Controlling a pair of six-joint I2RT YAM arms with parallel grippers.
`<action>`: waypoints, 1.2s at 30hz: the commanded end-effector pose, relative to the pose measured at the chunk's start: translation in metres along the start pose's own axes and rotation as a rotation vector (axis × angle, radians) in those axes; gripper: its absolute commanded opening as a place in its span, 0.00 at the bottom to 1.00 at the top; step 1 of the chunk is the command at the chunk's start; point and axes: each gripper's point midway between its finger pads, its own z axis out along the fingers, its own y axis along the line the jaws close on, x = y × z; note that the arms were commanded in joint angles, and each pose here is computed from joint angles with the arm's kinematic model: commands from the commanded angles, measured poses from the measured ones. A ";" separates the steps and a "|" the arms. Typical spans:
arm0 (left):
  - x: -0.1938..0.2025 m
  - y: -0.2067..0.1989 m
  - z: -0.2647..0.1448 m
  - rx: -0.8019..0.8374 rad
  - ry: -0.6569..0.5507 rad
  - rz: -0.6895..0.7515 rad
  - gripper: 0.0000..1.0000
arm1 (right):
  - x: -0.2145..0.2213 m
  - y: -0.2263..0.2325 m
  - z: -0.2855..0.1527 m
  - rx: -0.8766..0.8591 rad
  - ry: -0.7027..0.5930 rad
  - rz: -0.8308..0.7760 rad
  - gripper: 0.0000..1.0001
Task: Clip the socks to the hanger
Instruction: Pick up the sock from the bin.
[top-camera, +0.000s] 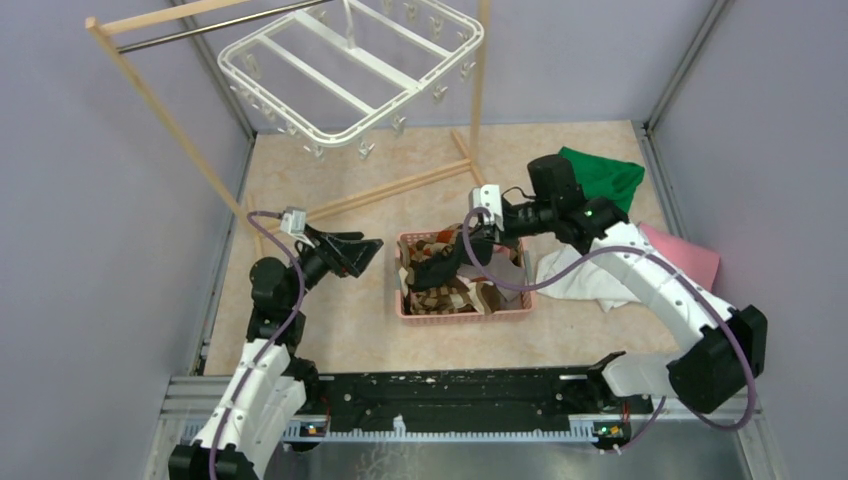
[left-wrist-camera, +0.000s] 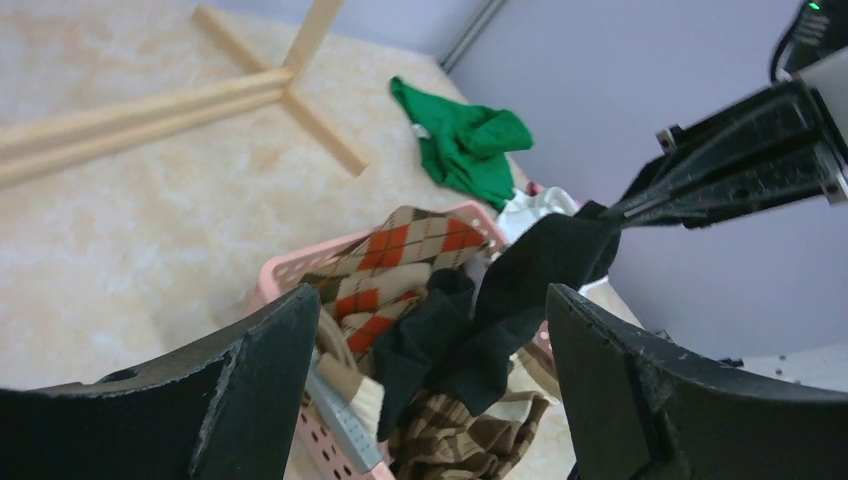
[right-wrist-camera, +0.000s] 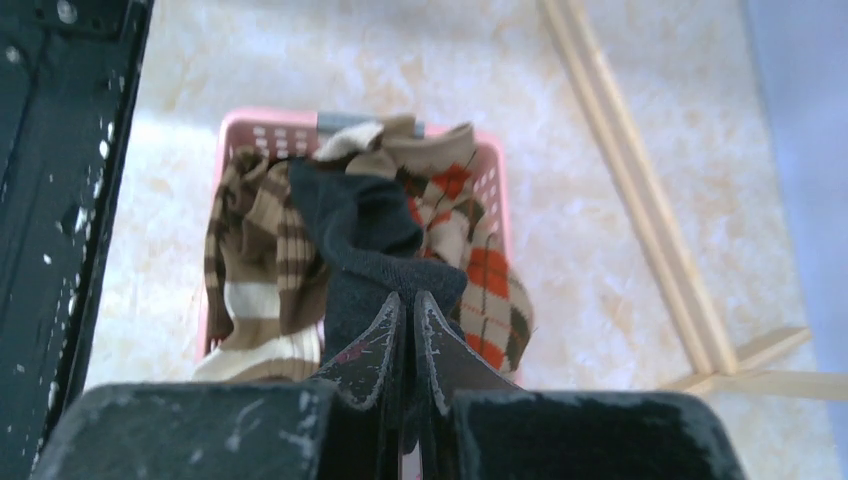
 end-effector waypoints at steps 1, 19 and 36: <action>-0.017 -0.047 -0.009 0.235 -0.075 0.187 0.90 | -0.047 -0.007 -0.021 0.060 -0.105 -0.020 0.00; 0.018 -0.095 0.005 0.418 -0.002 0.295 0.92 | -0.107 -0.049 -0.074 0.304 -0.337 0.201 0.00; 0.039 -0.101 0.058 0.461 0.056 0.586 0.84 | -0.110 -0.043 -0.068 0.276 -0.412 0.276 0.00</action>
